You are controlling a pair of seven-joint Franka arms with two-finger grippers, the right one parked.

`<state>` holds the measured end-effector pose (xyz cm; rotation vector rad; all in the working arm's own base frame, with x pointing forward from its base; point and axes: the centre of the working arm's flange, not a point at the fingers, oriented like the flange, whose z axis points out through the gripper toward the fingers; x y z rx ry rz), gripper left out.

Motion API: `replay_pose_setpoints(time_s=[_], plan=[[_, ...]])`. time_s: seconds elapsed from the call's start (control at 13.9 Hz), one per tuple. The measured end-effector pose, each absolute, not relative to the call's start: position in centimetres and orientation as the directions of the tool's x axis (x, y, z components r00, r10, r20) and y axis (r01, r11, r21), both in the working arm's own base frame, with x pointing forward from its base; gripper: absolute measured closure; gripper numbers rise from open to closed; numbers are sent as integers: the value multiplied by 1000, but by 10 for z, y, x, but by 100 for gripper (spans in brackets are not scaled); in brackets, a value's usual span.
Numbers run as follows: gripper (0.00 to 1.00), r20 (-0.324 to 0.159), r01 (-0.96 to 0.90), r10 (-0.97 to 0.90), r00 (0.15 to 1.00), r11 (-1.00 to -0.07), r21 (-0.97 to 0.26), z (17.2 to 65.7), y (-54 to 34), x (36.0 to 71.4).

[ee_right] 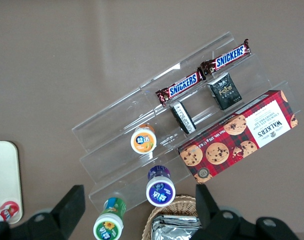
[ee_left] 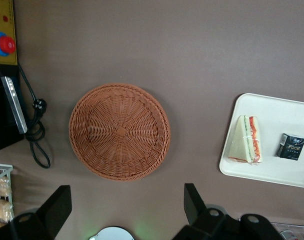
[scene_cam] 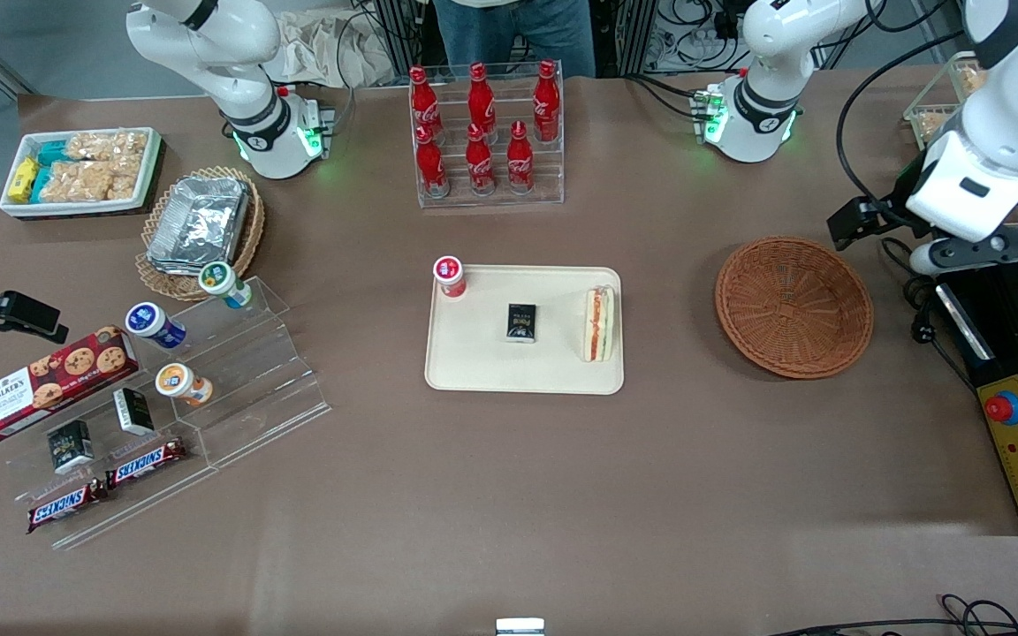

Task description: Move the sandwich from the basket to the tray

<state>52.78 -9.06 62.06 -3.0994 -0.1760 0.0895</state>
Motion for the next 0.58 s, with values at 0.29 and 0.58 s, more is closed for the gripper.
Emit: replay_pose_setpoints(time_s=[0.29, 0.58], plan=[[0, -30, 119, 119, 992, -993, -14, 633, -61, 540], [0, -13, 117, 117, 993, -993, 29, 639, -37, 562]])
